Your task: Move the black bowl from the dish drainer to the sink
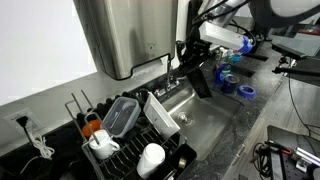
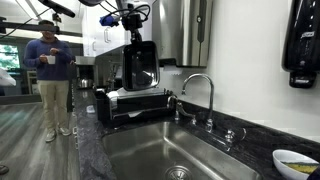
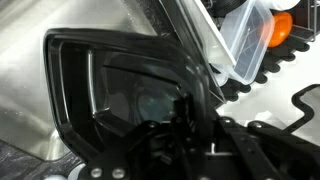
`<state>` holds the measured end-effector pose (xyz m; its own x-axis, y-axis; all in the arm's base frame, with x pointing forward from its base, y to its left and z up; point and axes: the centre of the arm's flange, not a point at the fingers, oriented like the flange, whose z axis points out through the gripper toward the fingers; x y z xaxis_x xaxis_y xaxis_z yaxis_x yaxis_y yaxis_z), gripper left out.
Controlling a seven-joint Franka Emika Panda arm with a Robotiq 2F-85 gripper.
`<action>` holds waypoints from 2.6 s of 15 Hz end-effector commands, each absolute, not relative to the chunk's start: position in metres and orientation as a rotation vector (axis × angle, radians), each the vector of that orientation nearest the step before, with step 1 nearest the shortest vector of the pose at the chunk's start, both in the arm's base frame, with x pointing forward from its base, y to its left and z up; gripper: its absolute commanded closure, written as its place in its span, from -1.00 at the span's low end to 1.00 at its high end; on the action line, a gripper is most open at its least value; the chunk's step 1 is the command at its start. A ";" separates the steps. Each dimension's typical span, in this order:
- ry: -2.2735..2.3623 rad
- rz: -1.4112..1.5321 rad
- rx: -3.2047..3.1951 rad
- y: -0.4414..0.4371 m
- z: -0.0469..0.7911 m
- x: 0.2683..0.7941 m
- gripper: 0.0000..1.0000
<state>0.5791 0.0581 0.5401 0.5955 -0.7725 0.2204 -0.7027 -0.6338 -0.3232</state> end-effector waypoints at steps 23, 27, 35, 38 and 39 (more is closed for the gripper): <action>1.312 -0.381 -2.716 0.026 0.453 0.605 0.89; 1.309 -0.340 -2.792 0.014 0.422 0.611 0.89; 1.320 -0.300 -2.895 -0.020 0.374 0.618 0.89; 1.354 -0.284 -2.894 -0.030 0.358 0.627 0.89; 1.368 -0.273 -2.897 -0.032 0.350 0.632 0.89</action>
